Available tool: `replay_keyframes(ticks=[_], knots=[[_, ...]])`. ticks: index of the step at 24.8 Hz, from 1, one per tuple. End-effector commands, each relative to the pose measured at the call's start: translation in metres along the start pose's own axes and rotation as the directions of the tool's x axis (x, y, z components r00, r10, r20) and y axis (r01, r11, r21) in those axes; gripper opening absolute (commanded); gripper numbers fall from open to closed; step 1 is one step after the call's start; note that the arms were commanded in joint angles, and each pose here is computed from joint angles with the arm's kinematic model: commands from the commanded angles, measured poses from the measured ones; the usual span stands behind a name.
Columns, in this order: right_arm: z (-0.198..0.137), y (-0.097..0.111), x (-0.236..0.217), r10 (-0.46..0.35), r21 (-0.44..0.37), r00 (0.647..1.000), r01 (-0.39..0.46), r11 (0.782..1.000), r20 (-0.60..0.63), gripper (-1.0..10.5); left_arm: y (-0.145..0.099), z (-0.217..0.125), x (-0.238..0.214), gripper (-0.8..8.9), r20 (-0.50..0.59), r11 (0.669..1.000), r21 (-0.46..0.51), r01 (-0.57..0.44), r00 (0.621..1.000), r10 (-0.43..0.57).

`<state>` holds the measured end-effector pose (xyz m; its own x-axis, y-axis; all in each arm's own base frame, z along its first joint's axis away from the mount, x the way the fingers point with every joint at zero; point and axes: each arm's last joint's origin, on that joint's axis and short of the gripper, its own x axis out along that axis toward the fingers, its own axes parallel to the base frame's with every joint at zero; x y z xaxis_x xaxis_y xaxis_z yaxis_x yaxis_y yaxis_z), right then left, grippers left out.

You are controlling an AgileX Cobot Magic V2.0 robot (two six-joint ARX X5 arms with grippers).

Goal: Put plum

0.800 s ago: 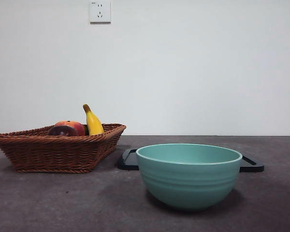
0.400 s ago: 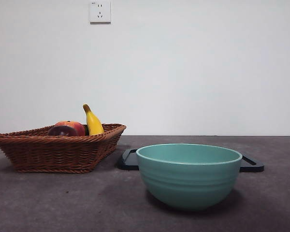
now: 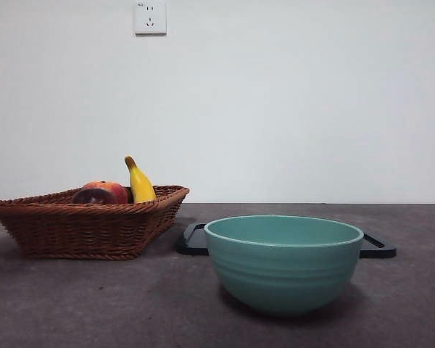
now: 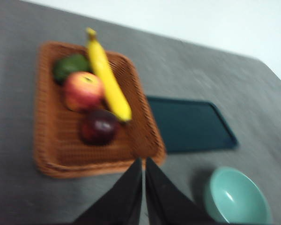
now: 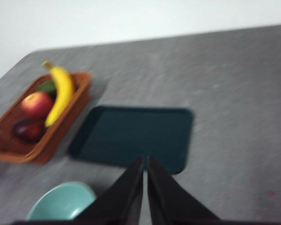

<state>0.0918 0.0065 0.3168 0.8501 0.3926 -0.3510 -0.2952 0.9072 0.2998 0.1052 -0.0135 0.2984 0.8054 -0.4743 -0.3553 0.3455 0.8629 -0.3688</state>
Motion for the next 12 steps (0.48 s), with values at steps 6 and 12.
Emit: replay_keyframes(ticks=[6,12], knots=[[0.024,0.011,0.01,0.176,-0.017,0.964,-0.183,0.983,-0.201,0.1,-0.007,0.024,0.009,0.1,-0.175,0.984,0.064,0.168,0.972,-0.155],[0.024,0.021,0.025,0.325,0.016,0.873,-0.344,0.939,-0.364,0.1,-0.017,0.03,0.007,0.1,-0.298,0.963,0.074,0.258,0.928,-0.225]])
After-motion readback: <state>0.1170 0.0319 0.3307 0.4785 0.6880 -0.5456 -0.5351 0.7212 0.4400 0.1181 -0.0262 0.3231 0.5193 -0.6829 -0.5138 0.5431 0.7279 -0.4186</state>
